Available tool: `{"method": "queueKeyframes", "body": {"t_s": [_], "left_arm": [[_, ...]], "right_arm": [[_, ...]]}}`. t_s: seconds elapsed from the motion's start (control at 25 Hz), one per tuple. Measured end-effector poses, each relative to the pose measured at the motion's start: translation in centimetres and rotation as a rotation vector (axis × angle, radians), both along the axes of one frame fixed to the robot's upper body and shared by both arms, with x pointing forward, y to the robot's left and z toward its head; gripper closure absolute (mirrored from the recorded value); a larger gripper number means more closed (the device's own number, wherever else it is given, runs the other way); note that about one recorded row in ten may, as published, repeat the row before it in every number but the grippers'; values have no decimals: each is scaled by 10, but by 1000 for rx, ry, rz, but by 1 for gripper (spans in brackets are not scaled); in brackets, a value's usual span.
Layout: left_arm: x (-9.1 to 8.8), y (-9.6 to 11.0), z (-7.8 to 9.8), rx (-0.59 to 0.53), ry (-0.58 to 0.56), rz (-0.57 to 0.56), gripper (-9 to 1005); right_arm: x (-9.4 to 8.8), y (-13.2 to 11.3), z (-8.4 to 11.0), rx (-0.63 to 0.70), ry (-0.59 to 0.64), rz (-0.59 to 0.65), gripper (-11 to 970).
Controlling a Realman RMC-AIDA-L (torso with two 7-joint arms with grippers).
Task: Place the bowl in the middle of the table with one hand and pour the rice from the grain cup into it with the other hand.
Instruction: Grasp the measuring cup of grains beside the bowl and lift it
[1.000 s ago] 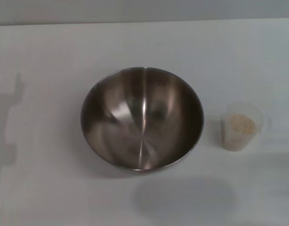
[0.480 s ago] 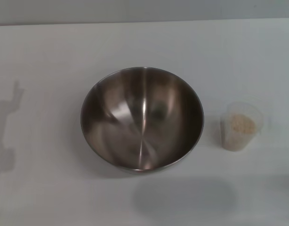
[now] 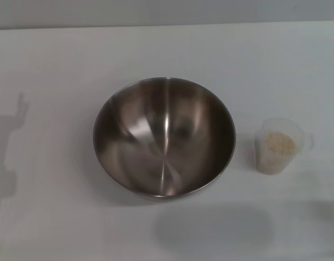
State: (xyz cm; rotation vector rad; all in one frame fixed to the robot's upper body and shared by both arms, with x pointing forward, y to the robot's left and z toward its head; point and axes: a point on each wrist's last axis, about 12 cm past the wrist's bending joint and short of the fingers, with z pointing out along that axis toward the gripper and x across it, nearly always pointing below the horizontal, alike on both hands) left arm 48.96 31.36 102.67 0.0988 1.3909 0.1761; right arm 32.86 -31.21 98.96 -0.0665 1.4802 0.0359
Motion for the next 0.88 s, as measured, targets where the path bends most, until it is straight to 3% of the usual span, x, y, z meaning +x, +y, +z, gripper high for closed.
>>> {"method": "queueKeyframes", "body": {"t_s": [0.32,0.88], "left_arm": [[0,0,0,-1,2,-1,178],[-1,0,-1,-2,7,1,178]], "right_arm": [[17,9,-9,-9,77,86,171],[30,16,-13,-9,110,122,171]]}}
